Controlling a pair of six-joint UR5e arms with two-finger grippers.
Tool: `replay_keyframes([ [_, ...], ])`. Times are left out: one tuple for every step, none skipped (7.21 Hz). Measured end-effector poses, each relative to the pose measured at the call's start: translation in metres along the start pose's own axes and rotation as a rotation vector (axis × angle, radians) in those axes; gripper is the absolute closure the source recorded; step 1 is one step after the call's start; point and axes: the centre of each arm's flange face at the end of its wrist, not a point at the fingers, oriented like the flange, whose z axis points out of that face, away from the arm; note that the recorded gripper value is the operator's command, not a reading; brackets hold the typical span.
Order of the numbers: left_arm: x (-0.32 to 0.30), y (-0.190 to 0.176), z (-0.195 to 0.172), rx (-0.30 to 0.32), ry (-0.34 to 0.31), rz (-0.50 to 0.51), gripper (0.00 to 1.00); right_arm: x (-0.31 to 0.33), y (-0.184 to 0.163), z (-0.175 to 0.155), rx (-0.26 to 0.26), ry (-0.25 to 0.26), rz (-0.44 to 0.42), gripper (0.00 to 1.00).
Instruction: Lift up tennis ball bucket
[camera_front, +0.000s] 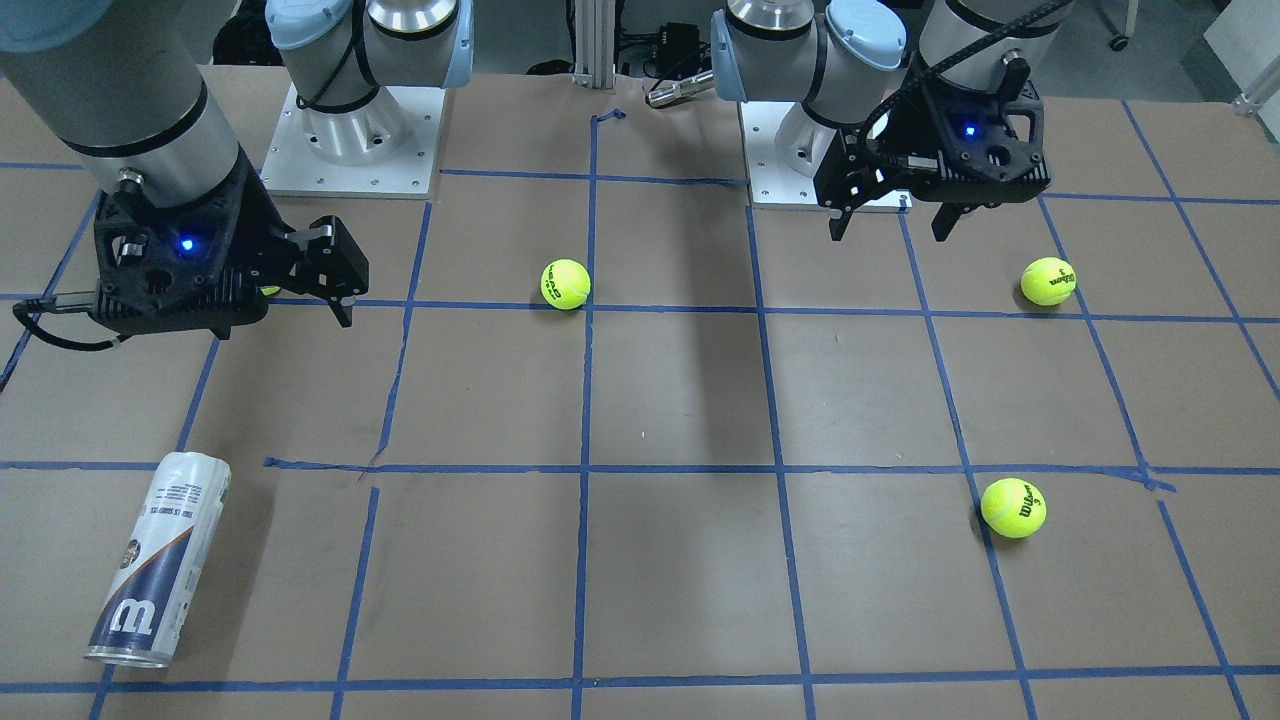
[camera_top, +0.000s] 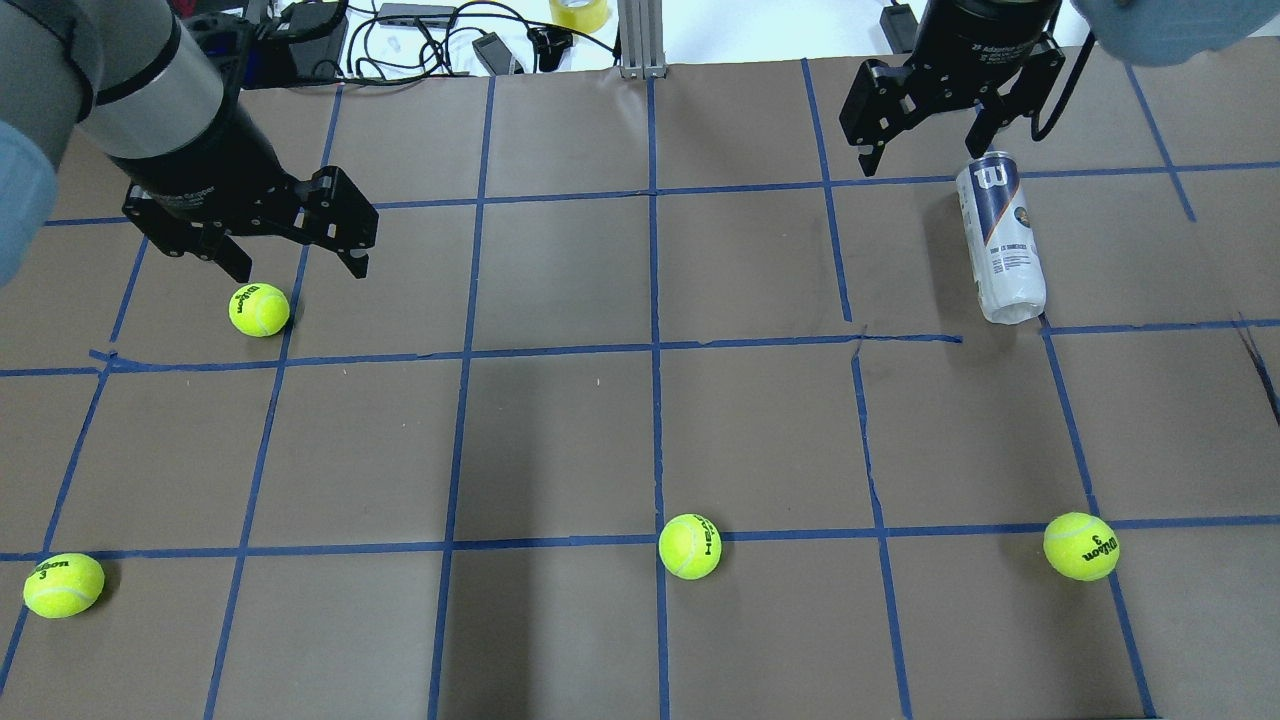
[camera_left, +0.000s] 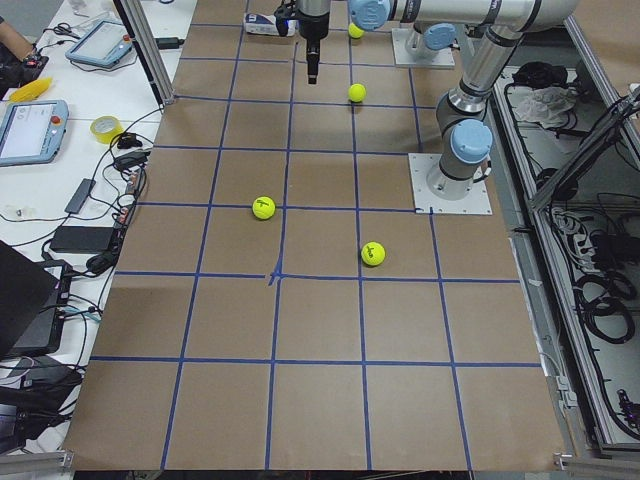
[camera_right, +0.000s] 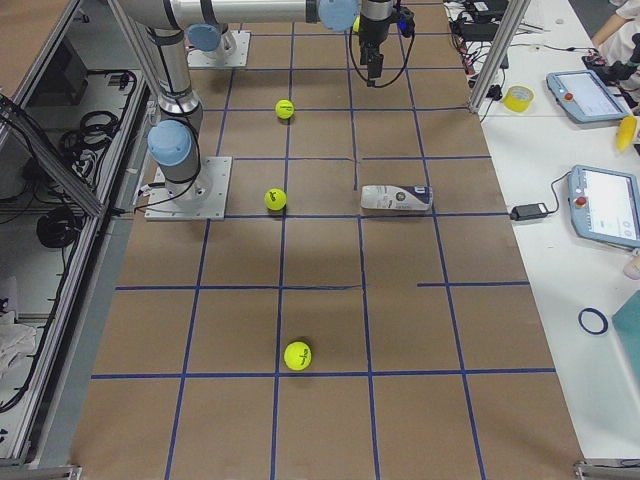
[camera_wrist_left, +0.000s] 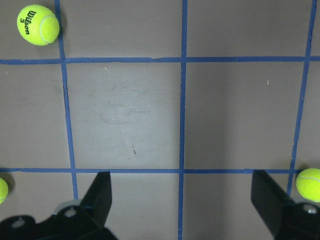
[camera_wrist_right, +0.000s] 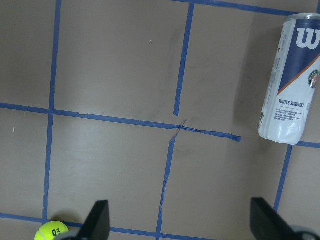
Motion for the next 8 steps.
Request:
replay_keyframes([
  [0.0, 0.0, 0.0, 0.0, 0.0, 0.0, 0.0, 0.0, 0.0, 0.0, -0.001, -0.001, -0.001, 0.0],
  [0.0, 0.0, 0.0, 0.0, 0.0, 0.0, 0.0, 0.001, -0.001, 0.002, -0.003, -0.001, -0.001, 0.0],
  [-0.001, 0.0, 0.0, 0.0, -0.001, -0.001, 0.0, 0.005, -0.002, 0.004, -0.011, 0.003, 0.002, 0.0],
  [-0.001, 0.0, 0.0, 0.0, -0.001, -0.001, 0.0, 0.013, -0.003, 0.008, -0.027, 0.008, 0.013, 0.0],
  [-0.001, 0.0, 0.0, 0.0, -0.001, -0.001, 0.0, 0.022, -0.008, 0.013, -0.037, 0.004, 0.033, 0.0],
  [-0.001, 0.0, 0.0, 0.001, -0.001, -0.002, 0.0, 0.035, -0.022, 0.021, -0.021, 0.0, 0.065, 0.0],
  [-0.001, 0.0, 0.0, 0.001, -0.001, -0.002, 0.0, 0.058, -0.046, 0.031, 0.032, 0.007, 0.107, 0.0],
  [-0.001, 0.0, -0.001, 0.0, -0.001, -0.003, 0.0, 0.092, -0.078, 0.053, 0.09, 0.021, 0.154, 0.0],
])
